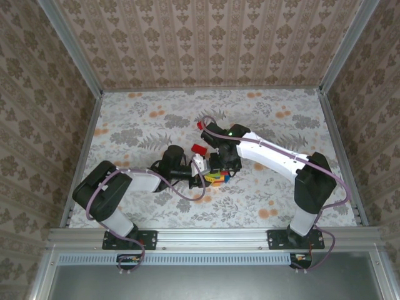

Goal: Assemble a carrot with lego

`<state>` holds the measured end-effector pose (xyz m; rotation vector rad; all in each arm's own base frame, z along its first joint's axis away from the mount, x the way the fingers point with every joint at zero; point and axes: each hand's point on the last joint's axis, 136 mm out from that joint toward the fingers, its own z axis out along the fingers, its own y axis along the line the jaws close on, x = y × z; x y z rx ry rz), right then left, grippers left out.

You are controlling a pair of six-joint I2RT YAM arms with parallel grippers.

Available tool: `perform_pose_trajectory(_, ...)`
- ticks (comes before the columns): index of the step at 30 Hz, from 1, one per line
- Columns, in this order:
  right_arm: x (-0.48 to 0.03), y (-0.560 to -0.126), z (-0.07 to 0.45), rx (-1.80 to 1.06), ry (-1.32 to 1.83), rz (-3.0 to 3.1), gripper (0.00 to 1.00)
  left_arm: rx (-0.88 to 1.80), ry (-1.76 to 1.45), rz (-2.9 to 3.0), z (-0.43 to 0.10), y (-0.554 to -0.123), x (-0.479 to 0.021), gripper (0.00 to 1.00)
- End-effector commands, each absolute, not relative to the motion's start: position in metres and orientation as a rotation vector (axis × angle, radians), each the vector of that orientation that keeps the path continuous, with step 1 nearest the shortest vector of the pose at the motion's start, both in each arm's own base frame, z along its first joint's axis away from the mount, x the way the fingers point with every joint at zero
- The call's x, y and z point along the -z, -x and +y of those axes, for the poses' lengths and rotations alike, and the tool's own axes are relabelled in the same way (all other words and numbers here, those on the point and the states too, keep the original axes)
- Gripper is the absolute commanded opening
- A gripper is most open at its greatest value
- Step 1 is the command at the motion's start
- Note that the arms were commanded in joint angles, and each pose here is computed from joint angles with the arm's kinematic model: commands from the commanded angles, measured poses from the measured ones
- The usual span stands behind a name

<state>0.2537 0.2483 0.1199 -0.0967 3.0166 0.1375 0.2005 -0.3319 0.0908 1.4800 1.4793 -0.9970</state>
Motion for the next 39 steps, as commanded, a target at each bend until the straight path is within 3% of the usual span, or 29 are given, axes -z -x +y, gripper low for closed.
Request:
perform_pose_trajectory(1,-0.105,-0.254,0.247,-0.049,0.143,3.043,0.58,1.054,-1.543,1.565,-0.326,-0.183,-0.065,0.42)
perform_pose_trajectory(15,-0.097,-0.254,0.242,0.021,0.179,3.049,0.61,1.053,-1.545,1.573,-0.327,-0.184,-0.064,0.42)
perform_pose_trajectory(21,-0.124,-0.260,0.258,-0.161,0.201,2.965,0.69,1.056,-1.548,1.577,-0.327,-0.184,-0.064,0.42)
perform_pose_trajectory(29,-0.156,-0.259,0.249,-0.186,0.225,2.893,0.75,1.058,-1.547,1.583,-0.327,-0.184,-0.063,0.42)
perform_pose_trajectory(34,-0.167,-0.255,0.243,-0.204,0.229,2.857,0.75,1.067,-1.549,1.580,-0.327,-0.183,-0.066,0.47)
perform_pose_trajectory(39,-0.176,-0.250,0.235,-0.211,0.227,2.829,0.75,1.082,-1.548,1.574,-0.327,-0.181,-0.069,0.63)
